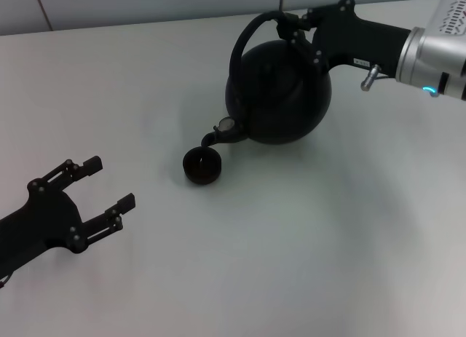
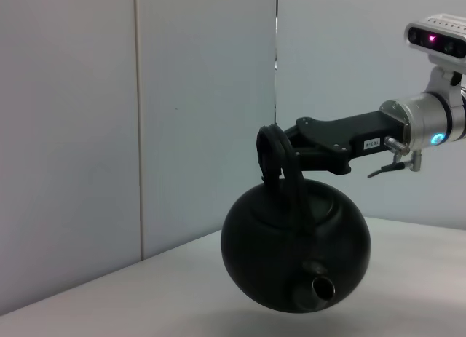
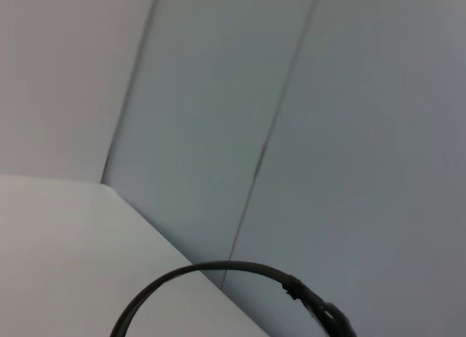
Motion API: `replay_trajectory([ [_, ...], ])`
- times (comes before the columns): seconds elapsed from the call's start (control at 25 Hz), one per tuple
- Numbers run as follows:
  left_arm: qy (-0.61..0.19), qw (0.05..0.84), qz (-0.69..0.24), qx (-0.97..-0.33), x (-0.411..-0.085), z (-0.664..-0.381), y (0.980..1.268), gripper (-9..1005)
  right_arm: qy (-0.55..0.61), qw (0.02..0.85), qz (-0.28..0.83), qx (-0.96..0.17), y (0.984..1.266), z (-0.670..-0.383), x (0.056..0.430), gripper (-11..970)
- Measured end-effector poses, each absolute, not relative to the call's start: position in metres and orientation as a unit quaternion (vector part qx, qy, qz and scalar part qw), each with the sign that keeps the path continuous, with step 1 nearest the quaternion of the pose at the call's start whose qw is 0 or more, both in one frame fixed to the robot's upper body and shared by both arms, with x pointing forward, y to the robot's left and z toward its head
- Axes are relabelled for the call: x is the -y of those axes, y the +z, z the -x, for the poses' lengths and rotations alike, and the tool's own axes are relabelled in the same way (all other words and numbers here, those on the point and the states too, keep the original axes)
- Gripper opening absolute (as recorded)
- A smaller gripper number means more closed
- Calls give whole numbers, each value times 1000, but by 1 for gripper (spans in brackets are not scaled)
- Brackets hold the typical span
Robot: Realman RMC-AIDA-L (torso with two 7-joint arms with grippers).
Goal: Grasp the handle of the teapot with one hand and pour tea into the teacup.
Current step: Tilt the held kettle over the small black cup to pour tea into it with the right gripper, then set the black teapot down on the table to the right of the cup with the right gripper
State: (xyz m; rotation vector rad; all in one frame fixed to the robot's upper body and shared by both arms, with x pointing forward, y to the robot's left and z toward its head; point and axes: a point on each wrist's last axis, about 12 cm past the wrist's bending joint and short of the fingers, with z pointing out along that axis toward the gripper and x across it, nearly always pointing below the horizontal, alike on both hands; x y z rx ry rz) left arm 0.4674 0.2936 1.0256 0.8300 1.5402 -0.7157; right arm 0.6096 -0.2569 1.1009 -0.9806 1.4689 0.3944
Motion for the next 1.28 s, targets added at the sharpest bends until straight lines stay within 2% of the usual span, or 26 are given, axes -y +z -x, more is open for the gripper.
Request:
replay_trajectory([
  [0.52, -307, 592, -354, -656, -293, -470, 1028, 731, 213, 601, 361, -681, 1090, -603, 264, 89],
  [0.84, -307, 592, -355, -655, -293, -471, 1028, 728, 220, 618, 326, -680, 1090, -599, 270, 89],
  [1.28, -305, 591, -361, -653, -292, -471, 1028, 723, 192, 669, 191, -692, 1084, -566, 330, 88],
])
